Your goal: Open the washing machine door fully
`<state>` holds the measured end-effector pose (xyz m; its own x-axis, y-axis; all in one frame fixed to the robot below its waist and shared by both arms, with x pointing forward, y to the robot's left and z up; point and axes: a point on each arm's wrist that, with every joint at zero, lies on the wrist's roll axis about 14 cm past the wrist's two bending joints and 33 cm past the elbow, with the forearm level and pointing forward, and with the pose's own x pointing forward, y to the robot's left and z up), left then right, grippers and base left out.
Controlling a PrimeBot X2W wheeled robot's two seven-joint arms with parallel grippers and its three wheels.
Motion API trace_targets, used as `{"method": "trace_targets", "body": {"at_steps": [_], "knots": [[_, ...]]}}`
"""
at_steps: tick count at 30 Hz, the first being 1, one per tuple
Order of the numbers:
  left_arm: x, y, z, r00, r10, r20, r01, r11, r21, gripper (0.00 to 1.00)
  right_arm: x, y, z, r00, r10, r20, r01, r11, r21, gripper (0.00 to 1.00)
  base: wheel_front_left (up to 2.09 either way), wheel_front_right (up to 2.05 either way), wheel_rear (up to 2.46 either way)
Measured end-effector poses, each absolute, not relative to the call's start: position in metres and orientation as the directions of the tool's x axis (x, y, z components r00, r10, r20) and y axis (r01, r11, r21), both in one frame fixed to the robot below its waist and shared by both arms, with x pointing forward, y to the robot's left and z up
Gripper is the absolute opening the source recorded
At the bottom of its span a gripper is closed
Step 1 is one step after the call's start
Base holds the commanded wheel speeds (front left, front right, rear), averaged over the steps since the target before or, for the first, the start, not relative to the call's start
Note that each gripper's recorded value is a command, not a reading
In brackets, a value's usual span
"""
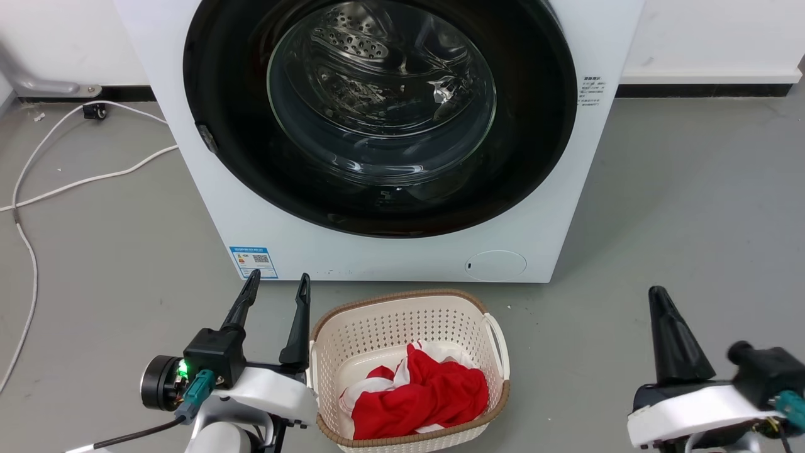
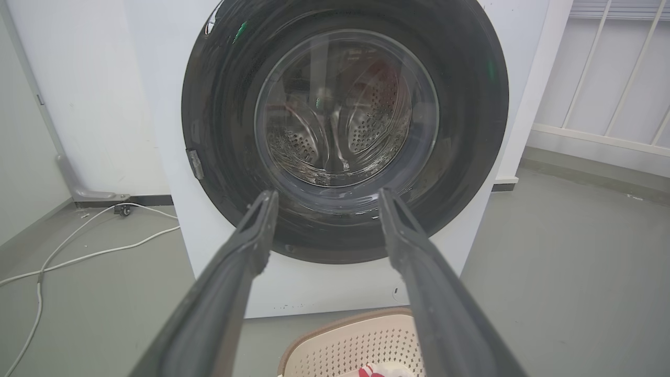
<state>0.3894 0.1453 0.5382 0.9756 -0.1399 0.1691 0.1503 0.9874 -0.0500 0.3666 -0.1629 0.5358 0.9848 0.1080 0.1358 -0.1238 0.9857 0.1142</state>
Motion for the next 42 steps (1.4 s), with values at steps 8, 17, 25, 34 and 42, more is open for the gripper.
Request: {"method": "trace_targets", "body": {"at_steps": [8, 17, 25, 34, 42], "knots": [[0.390, 0.146, 0.537, 0.977, -0.135, 0.167, 0.145, 0.988, -0.051, 1.00, 0.373, -0.173, 0.538, 0.986, 0.017, 0.165, -0.104, 0.839, 0.534, 0.00, 0.00, 0.00, 0.00], [0.399, 0.146, 0.535, 0.978, -0.132, 0.162, 0.143, 0.988, -0.054, 1.00, 0.401, -0.201, 0.561, 0.972, -0.132, 0.196, -0.129, 0.397, 0.909, 0.00, 0.00, 0.00, 0.00], [0.413, 0.145, 0.535, 0.977, -0.135, 0.166, 0.146, 0.988, -0.055, 1.00, 0.453, -0.227, 0.598, 0.955, -0.172, 0.243, -0.222, 0.135, 0.966, 0.00, 0.00, 0.00, 0.00], [0.435, 0.145, 0.532, 0.976, -0.140, 0.168, 0.151, 0.987, -0.053, 1.00, 0.528, -0.235, 0.636, 0.958, -0.082, 0.273, -0.262, 0.122, 0.957, 0.00, 0.00, 0.00, 0.00], [0.459, 0.145, 0.523, 0.977, -0.145, 0.159, 0.155, 0.986, -0.054, 1.00, 0.596, -0.212, 0.660, 0.967, 0.144, 0.212, -0.246, 0.297, 0.923, 0.00, 0.00, 0.00, 0.00]]}}
